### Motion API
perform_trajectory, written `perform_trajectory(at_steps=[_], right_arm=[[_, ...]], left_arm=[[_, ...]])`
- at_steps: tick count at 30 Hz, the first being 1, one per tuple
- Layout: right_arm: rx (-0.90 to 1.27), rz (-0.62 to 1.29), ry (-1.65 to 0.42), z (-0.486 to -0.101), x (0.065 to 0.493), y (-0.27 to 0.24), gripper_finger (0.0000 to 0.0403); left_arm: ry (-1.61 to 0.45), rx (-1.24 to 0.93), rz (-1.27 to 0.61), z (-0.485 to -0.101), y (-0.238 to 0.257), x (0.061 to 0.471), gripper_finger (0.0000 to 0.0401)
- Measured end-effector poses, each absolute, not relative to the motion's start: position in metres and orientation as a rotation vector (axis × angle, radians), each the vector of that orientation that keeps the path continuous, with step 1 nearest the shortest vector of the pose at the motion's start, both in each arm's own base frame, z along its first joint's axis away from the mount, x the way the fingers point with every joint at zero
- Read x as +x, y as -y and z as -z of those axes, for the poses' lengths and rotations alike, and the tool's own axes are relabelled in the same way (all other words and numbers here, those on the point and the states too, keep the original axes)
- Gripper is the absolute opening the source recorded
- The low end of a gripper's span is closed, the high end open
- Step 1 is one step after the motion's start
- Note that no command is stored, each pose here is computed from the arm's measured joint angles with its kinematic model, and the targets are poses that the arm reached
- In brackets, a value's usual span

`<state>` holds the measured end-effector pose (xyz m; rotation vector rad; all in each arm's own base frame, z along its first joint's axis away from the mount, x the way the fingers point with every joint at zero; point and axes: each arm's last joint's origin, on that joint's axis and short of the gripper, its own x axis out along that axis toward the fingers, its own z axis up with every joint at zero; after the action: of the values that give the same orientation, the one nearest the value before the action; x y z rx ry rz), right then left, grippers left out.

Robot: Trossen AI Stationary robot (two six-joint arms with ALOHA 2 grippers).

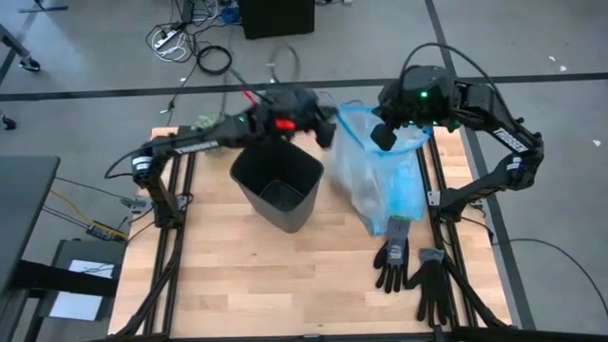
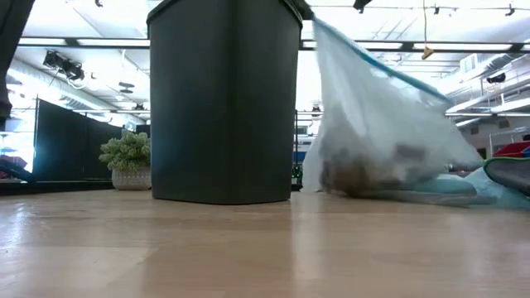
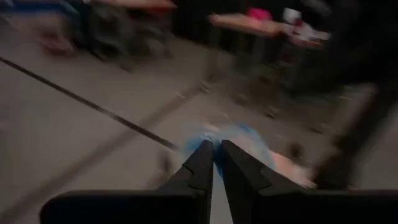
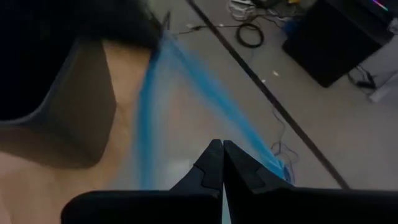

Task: Place trash/remove bag and relplace
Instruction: Remove the trash bag from the bin

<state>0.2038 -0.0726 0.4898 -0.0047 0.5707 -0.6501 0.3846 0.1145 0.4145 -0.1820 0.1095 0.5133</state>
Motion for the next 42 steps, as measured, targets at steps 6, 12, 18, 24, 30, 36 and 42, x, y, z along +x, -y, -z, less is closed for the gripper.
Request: perform_trajectory(at_steps=[6, 12, 18, 24, 30, 36, 42], right_arm=[[0.205, 0.626, -0.523, -0.491, 0.197, 0.068, 0.0000], [0.371, 0.533, -0.659, -0.455, 0.226, 0.072, 0.0000], [0.360, 0.579, -0.807, -0.407, 0.248, 0.078, 0.0006], [0.392, 0.387, -0.705, -0.400, 0.264, 0.082, 0.0068], [0.252, 0.285, -0.675, -0.403, 0.267, 0.090, 0.0152], [0.017, 0.200, -0.815, -0.375, 0.275, 0.099, 0.0199], [-0.204, 0.169, -0.891, -0.361, 0.275, 0.103, 0.0193]], left_arm=[[-0.050, -0.033, -0.624, -0.451, -0.152, 0.355, 0.0029], [0.001, 0.076, -0.682, -0.491, -0.173, 0.327, 0.0009], [-0.099, 0.160, -0.713, -0.500, -0.183, 0.312, 0.0005], [-0.254, 0.131, -0.671, -0.491, -0.184, 0.306, 0.0010], [-0.383, -0.008, -0.609, -0.475, -0.186, 0.299, 0.0011], [-0.478, -0.066, -0.582, -0.466, -0.185, 0.295, 0.0011], [-0.669, -0.073, -0.651, -0.448, -0.185, 0.290, 0.0006]])
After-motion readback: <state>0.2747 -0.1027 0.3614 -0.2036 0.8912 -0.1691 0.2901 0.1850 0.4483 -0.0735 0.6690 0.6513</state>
